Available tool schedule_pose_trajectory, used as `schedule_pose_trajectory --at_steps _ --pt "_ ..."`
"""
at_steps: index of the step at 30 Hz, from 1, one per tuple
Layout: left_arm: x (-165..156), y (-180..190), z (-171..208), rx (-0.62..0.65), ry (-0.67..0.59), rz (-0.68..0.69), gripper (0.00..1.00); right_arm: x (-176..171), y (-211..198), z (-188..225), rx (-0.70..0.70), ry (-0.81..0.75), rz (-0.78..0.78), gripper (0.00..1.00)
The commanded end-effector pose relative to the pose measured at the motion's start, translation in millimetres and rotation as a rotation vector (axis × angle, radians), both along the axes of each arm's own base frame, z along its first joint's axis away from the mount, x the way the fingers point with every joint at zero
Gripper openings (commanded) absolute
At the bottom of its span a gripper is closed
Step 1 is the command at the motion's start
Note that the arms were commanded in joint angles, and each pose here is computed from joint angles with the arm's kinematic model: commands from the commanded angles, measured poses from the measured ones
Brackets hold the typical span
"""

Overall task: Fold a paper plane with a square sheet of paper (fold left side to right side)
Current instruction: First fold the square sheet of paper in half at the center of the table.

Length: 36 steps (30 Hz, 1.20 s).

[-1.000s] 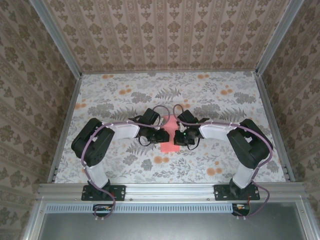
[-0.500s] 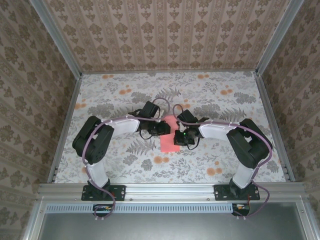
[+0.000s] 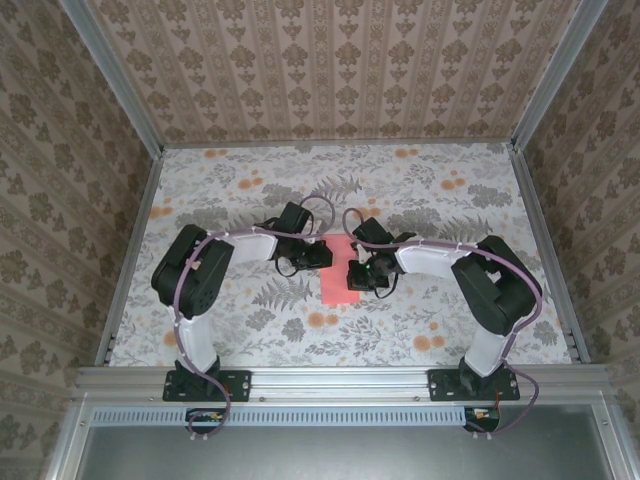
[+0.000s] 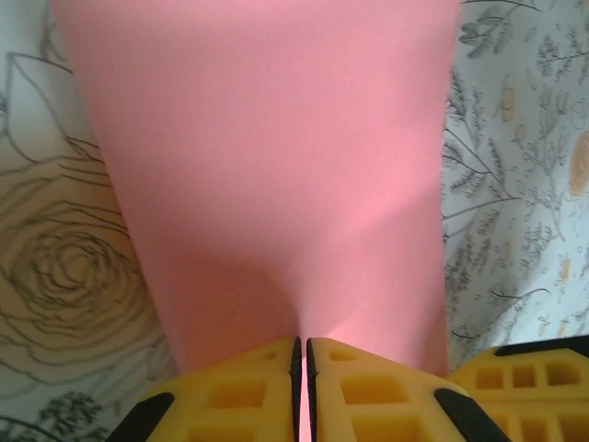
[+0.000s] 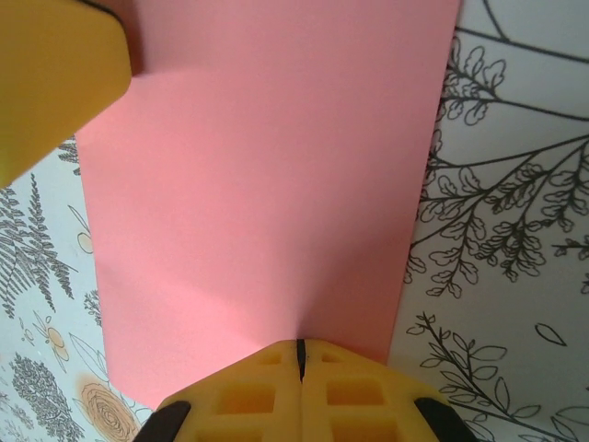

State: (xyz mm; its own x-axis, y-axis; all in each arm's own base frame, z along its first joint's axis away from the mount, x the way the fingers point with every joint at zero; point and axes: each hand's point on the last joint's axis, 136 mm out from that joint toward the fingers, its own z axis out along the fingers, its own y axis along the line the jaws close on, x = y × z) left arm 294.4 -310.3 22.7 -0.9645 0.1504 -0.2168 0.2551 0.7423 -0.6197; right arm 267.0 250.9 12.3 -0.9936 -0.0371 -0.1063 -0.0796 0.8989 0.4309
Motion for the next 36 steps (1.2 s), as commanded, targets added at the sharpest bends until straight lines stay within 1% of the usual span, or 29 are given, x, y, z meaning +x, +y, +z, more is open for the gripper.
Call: schedule_pose_trajectory --at_steps 1,9,15,28,36 --pt "11 3 -6 0.016 -0.041 -0.007 0.12 -32 -38 -41 -0.200 0.128 0.008 0.03" --pt "24 10 -9 0.018 -0.053 0.041 0.12 -34 -43 -43 -0.224 0.134 0.016 0.02" --pt "41 16 -8 0.025 -0.068 0.079 0.12 -36 -45 -44 -0.232 0.135 0.020 0.02" --pt "95 14 -7 0.001 -0.070 0.118 0.13 -36 -43 -46 -0.225 0.145 0.020 0.02" --pt "118 8 -7 -0.011 -0.080 0.125 0.13 -36 -43 -45 -0.224 0.144 0.019 0.02"
